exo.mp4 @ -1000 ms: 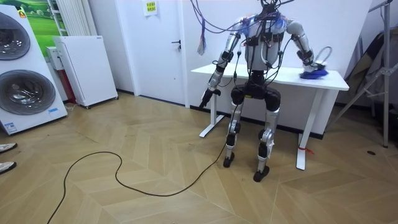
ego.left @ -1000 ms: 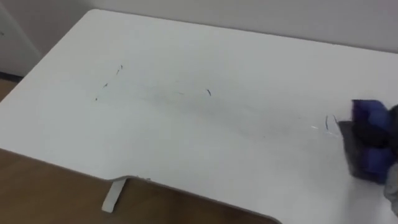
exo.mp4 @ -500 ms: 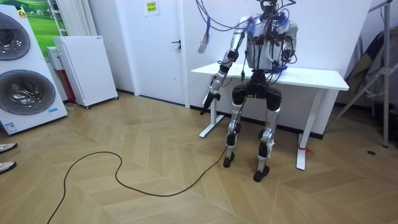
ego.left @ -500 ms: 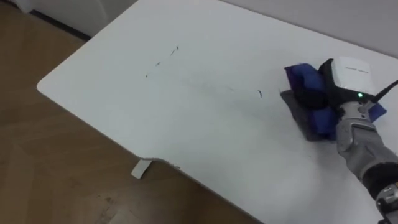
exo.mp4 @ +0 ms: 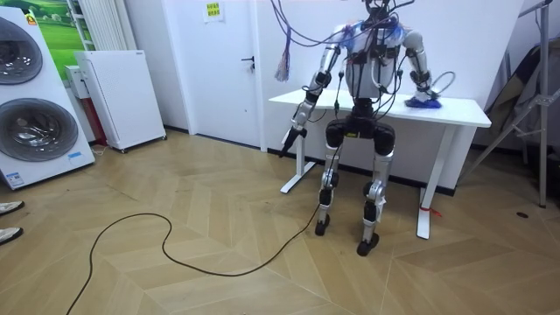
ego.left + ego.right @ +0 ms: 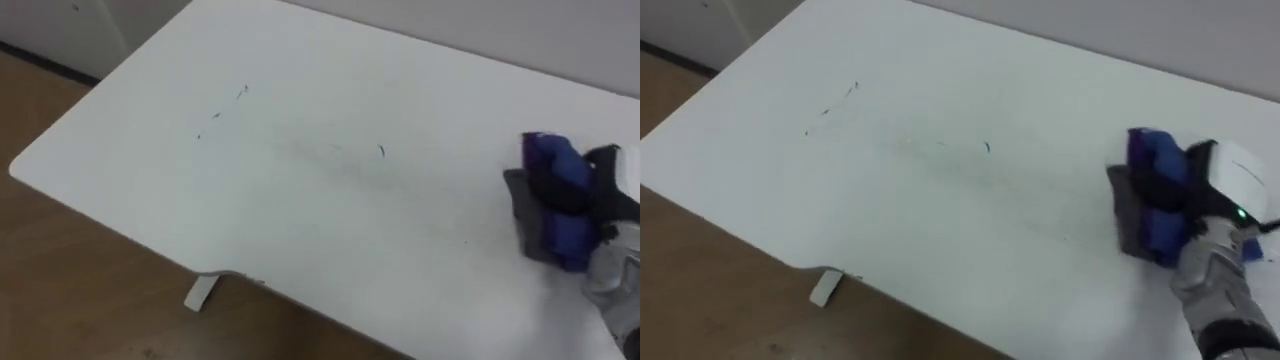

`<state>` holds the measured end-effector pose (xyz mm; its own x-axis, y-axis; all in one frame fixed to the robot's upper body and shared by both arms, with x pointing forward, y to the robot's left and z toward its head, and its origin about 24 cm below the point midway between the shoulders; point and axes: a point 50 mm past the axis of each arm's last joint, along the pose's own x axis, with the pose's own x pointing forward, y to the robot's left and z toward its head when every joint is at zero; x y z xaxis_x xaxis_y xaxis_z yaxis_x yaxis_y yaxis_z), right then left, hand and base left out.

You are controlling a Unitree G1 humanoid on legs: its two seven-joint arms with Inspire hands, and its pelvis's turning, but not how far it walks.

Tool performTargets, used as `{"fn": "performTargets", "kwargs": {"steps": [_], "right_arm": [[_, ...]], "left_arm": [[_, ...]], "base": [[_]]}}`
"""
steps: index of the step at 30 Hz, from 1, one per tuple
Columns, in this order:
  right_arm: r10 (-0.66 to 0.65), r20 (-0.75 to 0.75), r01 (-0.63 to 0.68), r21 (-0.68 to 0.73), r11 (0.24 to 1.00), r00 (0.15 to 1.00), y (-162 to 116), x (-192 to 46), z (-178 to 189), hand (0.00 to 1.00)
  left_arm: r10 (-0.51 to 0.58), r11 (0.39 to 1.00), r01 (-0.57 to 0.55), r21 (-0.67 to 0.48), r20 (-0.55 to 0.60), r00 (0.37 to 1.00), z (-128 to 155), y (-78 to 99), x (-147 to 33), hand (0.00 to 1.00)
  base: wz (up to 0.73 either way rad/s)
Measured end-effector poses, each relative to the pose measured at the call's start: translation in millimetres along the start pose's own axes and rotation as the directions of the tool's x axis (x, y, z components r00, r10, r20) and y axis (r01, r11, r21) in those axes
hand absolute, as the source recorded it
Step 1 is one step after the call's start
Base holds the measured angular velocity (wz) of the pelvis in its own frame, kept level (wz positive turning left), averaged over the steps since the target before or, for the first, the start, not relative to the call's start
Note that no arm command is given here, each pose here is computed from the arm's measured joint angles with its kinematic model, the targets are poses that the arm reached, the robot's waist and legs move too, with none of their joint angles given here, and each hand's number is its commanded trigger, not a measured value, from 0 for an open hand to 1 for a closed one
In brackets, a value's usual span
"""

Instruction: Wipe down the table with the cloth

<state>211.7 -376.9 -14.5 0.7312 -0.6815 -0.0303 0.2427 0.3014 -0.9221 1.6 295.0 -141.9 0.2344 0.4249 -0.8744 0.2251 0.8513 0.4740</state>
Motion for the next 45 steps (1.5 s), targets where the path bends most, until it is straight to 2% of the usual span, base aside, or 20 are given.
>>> {"fn": "performTargets", "kwargs": {"steps": [6,10,14,19,21,22,24,27,29,31,33,38,43,45], "right_arm": [[-0.055,-0.26,0.064,0.026,0.998,0.964,-18,-21,-70,1.0],[-0.06,-0.286,0.065,0.011,0.998,0.956,-19,-27,-79,1.0],[-0.073,-0.252,0.065,-0.042,0.997,0.965,-16,-24,-71,1.0],[-0.096,-0.167,0.086,-0.065,0.994,0.981,-15,-8,-38,1.0],[-0.067,-0.005,0.067,-0.075,0.995,0.998,-8,7,12,1.0],[-0.055,0.051,0.059,-0.088,0.994,0.997,-5,9,26,1.0],[-0.011,0.247,0.044,-0.13,0.991,0.969,4,12,78,1.0],[0.064,0.411,0.018,-0.193,0.981,0.909,12,9,118,1.0],[0.095,0.451,0.008,-0.221,0.975,0.887,15,7,130,1.0],[0.122,0.456,-0.008,-0.245,0.969,0.882,20,5,130,1.0],[0.161,0.426,-0.044,-0.271,0.961,0.89,28,-2,114,1.0],[0.17,0.292,-0.112,-0.203,0.973,0.941,39,-16,72,1.0],[0.16,0.172,-0.137,-0.137,0.981,0.972,42,-30,31,1.0],[0.148,0.078,-0.141,-0.089,0.986,0.986,41,-37,8,1.0]], "left_arm": [[0.047,0.997,-0.048,-0.054,-0.024,0.999,-11,9.5,-2.5,0.0],[0.056,0.997,-0.056,-0.053,0.003,0.998,-5,11.6,-1.9,0.0],[0.056,0.997,-0.055,-0.046,0.015,0.998,-2,11.0,-1.8,0.0],[0.017,1.0,-0.016,-0.014,0.024,1.0,3,1.5,-0.6,0.0],[-0.01,1.0,0.009,0.005,0.019,1.0,3,-5.2,-0.7,0.0],[-0.015,1.0,0.015,0.005,0.019,1.0,3,-7.0,-0.8,0.0],[-0.029,1.0,0.029,0.013,0.028,0.999,6,-10.7,-0.7,0.0],[-0.048,0.998,0.047,0.051,0.031,0.998,8,-12.1,-0.4,0.0],[-0.058,0.996,0.057,0.066,0.021,0.998,6,-14.0,-0.8,0.0],[-0.077,0.995,0.076,0.071,0.011,0.997,3,-17.1,-2.0,0.0],[-0.081,0.994,0.082,0.076,-0.011,0.997,-1,-17.4,-2.3,0.0],[-0.068,0.995,0.067,0.069,0.013,0.998,9,-13.4,0.4,0.0],[-0.003,0.999,0.0,0.05,0.049,0.999,16,2.9,3.0,0.0],[0.05,0.999,-0.051,0.019,0.043,0.998,13,15.4,3.8,0.0]], "base": [[-0.07],[-0.09],[-0.12],[-0.32],[-0.45],[-0.07],[0.14],[0.27],[0.29],[0.28],[0.15],[-0.02],[-0.37],[-0.18]]}}
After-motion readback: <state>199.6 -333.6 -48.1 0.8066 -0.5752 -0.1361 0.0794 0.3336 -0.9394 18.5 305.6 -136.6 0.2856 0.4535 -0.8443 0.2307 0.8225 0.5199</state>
